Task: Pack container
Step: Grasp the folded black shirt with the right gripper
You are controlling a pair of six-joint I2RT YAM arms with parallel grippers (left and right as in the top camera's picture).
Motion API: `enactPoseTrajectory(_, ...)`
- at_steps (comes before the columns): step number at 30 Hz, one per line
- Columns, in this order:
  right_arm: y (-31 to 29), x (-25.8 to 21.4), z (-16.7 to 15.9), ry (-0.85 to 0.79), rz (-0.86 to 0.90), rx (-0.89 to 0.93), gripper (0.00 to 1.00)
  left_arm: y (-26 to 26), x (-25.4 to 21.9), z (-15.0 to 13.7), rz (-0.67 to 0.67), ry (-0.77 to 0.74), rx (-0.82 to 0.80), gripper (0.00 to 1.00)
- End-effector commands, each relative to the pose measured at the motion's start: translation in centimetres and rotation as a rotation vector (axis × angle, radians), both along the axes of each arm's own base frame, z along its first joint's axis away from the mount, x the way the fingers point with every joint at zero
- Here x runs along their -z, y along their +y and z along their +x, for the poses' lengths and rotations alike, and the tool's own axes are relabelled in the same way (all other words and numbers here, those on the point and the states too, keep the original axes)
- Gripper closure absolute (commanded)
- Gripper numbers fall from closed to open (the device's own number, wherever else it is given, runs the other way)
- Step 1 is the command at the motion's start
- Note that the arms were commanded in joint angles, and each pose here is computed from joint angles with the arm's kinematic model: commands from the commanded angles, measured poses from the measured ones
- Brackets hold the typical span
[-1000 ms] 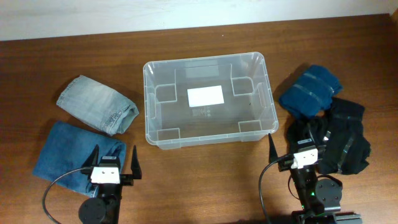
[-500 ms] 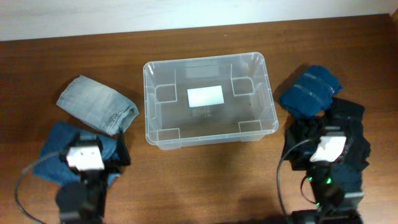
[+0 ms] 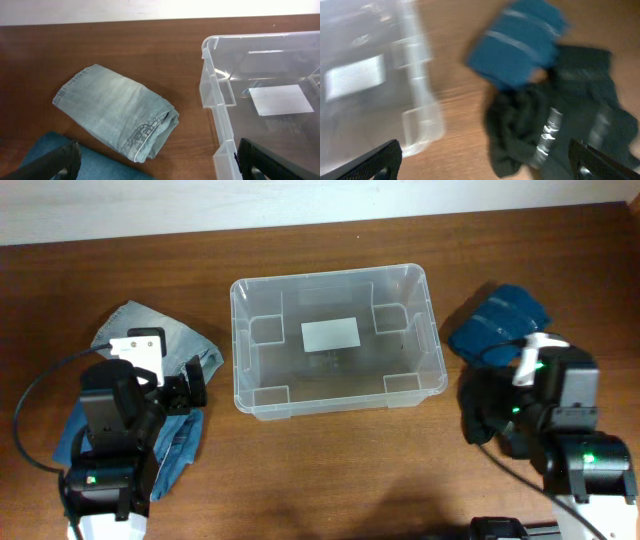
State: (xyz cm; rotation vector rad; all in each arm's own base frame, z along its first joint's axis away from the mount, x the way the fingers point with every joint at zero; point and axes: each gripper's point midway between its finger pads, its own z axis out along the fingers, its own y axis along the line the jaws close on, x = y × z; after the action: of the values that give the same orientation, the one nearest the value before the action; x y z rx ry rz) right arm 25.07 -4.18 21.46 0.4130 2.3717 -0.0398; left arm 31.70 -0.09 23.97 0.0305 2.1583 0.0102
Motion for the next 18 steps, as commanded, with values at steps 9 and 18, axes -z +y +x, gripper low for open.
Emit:
enactPoseTrajectory(9,-10.8,3.7,-6.6,0.044,0.294,0.696,0.02,-0.3,-1.8,0.8,-0.016,-0.058,0.009,0.00)
enactPoseTrajectory(18,-10.4,12.1,-8.9,0.214,0.553,0.770,0.02,-0.3,-2.0,1.8,-0.017,-0.078,0.010,0.00)
